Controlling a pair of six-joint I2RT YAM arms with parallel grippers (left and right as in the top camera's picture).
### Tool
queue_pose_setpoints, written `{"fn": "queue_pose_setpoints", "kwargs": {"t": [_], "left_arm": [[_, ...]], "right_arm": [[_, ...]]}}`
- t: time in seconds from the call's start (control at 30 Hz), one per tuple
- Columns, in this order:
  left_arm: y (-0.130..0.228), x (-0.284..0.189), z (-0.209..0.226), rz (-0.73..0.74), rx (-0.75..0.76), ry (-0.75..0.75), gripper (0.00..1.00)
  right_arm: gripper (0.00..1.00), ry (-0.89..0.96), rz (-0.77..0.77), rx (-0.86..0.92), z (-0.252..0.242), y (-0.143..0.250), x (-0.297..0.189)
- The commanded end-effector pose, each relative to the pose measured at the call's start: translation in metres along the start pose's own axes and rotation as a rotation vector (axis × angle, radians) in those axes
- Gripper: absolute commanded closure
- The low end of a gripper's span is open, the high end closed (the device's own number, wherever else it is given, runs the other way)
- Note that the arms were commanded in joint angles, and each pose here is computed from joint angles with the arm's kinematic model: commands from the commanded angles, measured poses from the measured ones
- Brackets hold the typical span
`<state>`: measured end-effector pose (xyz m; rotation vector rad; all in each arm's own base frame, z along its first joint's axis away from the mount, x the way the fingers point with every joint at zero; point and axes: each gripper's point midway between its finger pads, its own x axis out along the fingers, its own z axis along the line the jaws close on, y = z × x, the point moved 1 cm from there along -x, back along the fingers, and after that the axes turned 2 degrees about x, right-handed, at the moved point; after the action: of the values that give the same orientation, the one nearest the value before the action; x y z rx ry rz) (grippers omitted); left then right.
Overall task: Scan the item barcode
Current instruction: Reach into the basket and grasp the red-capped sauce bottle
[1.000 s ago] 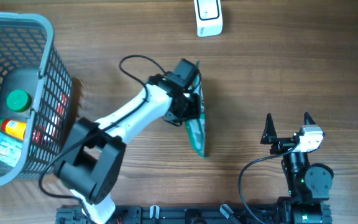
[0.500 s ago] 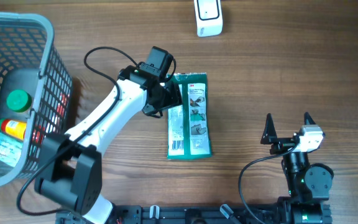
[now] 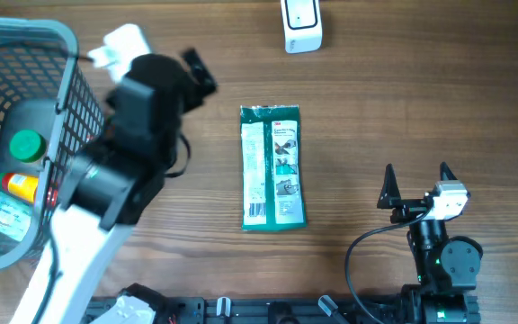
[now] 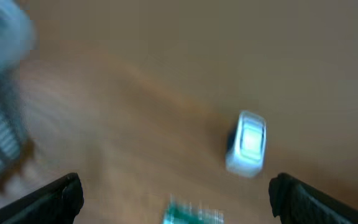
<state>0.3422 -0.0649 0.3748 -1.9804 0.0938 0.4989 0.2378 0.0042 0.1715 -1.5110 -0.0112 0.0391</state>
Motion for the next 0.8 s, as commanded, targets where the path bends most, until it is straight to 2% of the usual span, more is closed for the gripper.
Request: {"fn": "queue_pose_setpoints", "kwargs": {"t": [0.0,0.13,0.27,0.47,0.57,0.77], "left_arm": [[-0.078,-0.031,0.073,-0.326,-0.133,-0.278,0.0],[-0.113,-0.042,0.138,-0.431,-0.205,-0.446,0.0],[-0.114,-0.032,0.193,-0.347,-0.219,-0.528,0.01],[-0.061,0.003,0.276,-0.005,-0.366,-0.599,0.01],[-0.036,0.019,0.298,0.12,-0.423,-0.626,0.02],[0.04,0.049,0.331,0.452,-0.489,-0.764,0.0]], "right_arm": [[0.0,-0.003,0.0,-0.01,0.001,0.0,0.0],[0.0,-0.003,0.0,-0.01,0.001,0.0,0.0],[0.0,-0.002,0.0,-0.01,0.001,0.0,0.0],[0.0,-0.002,0.0,-0.01,0.001,0.0,0.0],[0.0,-0.003,0.0,-0.01,0.001,0.0,0.0],[0.0,-0.002,0.0,-0.01,0.001,0.0,0.0]]}}
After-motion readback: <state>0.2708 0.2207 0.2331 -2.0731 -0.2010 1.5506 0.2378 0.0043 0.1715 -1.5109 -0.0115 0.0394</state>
